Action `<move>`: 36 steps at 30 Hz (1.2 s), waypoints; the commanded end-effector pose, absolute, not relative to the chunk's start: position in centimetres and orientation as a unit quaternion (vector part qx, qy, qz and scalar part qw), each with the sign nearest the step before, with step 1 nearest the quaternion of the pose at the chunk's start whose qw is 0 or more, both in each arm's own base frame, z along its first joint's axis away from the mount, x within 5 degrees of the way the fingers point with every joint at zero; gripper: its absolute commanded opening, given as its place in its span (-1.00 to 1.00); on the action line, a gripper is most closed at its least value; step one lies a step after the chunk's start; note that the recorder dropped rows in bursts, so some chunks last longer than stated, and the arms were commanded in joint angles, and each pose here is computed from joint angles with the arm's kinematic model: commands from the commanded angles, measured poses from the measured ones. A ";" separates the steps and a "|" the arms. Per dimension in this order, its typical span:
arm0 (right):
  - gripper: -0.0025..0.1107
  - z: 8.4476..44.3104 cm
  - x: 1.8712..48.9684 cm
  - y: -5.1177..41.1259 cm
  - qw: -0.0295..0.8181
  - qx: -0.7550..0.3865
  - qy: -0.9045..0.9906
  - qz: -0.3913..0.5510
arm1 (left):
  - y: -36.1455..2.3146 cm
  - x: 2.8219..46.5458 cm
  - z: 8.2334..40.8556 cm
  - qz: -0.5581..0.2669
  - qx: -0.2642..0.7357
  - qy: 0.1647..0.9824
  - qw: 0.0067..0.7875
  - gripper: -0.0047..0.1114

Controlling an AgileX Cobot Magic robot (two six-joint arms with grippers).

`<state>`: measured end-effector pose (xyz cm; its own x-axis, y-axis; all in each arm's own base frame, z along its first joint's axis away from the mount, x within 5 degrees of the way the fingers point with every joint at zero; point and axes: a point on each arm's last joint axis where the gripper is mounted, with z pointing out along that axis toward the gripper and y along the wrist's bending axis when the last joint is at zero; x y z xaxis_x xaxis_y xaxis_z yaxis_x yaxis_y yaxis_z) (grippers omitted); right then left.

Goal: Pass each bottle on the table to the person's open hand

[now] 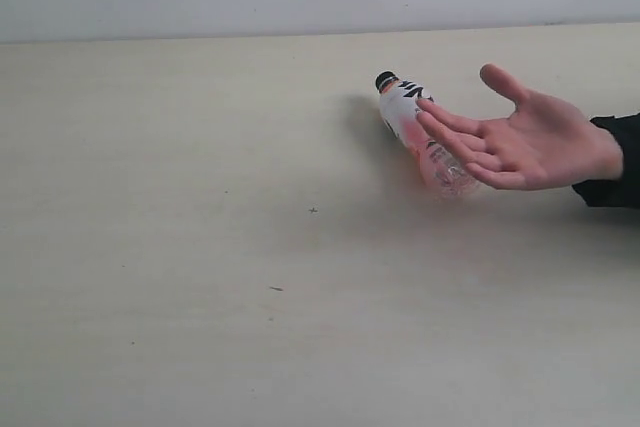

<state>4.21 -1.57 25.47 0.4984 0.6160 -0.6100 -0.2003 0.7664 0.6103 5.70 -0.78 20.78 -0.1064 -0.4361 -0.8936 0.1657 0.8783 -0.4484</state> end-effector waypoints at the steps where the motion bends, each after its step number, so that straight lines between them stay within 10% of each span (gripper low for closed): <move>1: -0.96 30.1 3.2 -2.5 0.890 0.232 0.339 0.197 | -0.8 5.7 20.8 -0.227 -0.091 0.705 0.666 -0.92; 12: -0.96 39.3 15.3 -0.4 0.763 0.025 0.646 0.009 | -0.8 5.7 20.8 -0.227 -0.091 0.705 0.666 -0.92; 26: -0.96 38.9 27.7 0.3 0.408 -0.081 0.909 0.013 | -0.8 5.7 20.8 -0.227 -0.091 0.705 0.666 -0.92; 36: -0.87 33.5 34.5 10.4 0.277 -0.275 0.911 0.131 | -0.8 5.7 20.8 -0.227 -0.091 0.705 0.666 -0.92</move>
<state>33.50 8.53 34.36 -0.7157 -0.3818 -0.5849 -0.5242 0.8470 0.0886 5.70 -0.78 20.78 -0.1064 -0.4361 -0.8936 0.1657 0.8783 -0.4484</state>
